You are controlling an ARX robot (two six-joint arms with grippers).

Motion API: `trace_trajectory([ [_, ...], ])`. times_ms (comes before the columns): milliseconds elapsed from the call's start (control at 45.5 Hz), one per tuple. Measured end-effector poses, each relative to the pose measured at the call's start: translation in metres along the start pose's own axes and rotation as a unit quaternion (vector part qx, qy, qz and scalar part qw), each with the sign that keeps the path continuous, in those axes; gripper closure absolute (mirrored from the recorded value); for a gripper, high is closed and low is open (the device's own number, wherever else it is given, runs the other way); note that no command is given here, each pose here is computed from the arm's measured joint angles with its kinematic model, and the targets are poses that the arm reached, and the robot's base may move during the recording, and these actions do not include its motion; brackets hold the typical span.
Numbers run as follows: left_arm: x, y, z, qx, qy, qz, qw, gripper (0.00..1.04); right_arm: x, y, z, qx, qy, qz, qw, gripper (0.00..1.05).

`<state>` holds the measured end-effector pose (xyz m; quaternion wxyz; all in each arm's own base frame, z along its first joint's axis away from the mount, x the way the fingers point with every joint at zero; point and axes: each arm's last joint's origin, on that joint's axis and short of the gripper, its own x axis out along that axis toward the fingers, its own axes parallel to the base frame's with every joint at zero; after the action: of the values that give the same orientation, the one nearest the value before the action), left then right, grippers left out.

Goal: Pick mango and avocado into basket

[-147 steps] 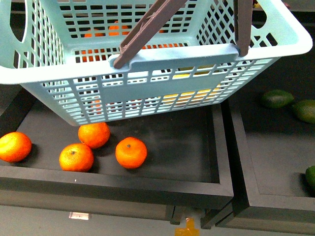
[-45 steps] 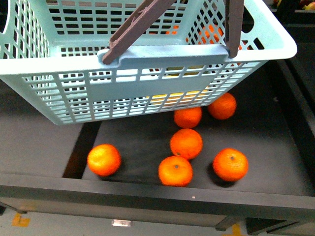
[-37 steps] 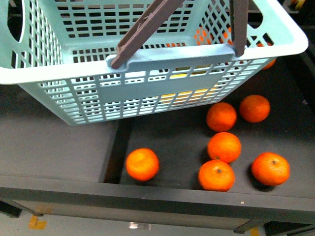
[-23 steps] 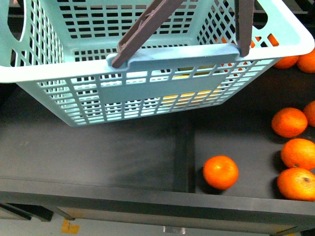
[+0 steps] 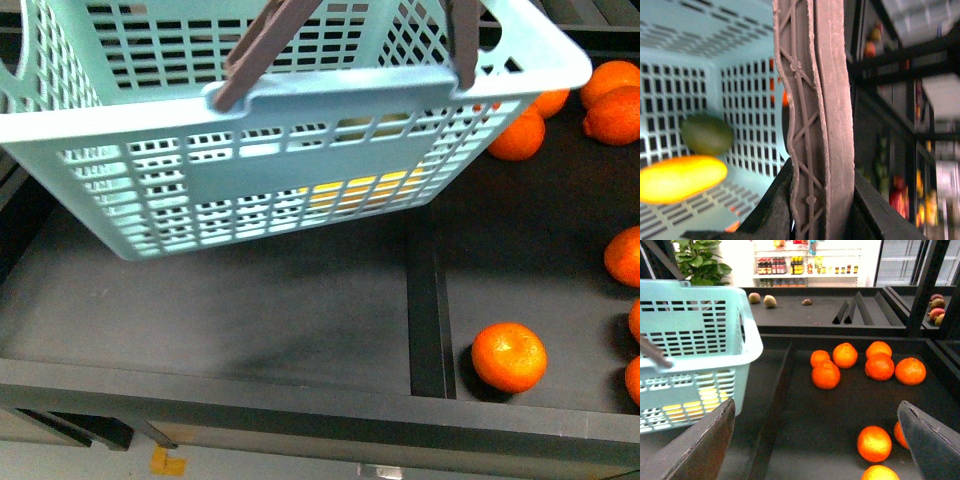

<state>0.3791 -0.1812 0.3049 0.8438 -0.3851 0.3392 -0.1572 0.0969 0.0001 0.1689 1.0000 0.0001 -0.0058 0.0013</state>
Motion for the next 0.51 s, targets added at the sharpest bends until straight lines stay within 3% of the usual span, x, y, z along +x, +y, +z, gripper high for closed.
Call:
trace_trajectory([
  [88,0.013,0.004,0.001,-0.077,-0.105,0.02,0.991,0.85,0.0,0.0,0.0,0.0,0.0,0.0,1.0,0.09],
  [264,0.04,0.023,0.018,-0.169,-0.152,0.051,0.973,0.85,0.0,0.0,0.0,0.0,0.0,-0.001,1.0,0.09],
  [506,0.115,0.091,0.047,-0.265,-0.209,0.112,0.935,0.85,0.0,0.0,0.0,0.0,0.0,-0.001,1.0,0.09],
])
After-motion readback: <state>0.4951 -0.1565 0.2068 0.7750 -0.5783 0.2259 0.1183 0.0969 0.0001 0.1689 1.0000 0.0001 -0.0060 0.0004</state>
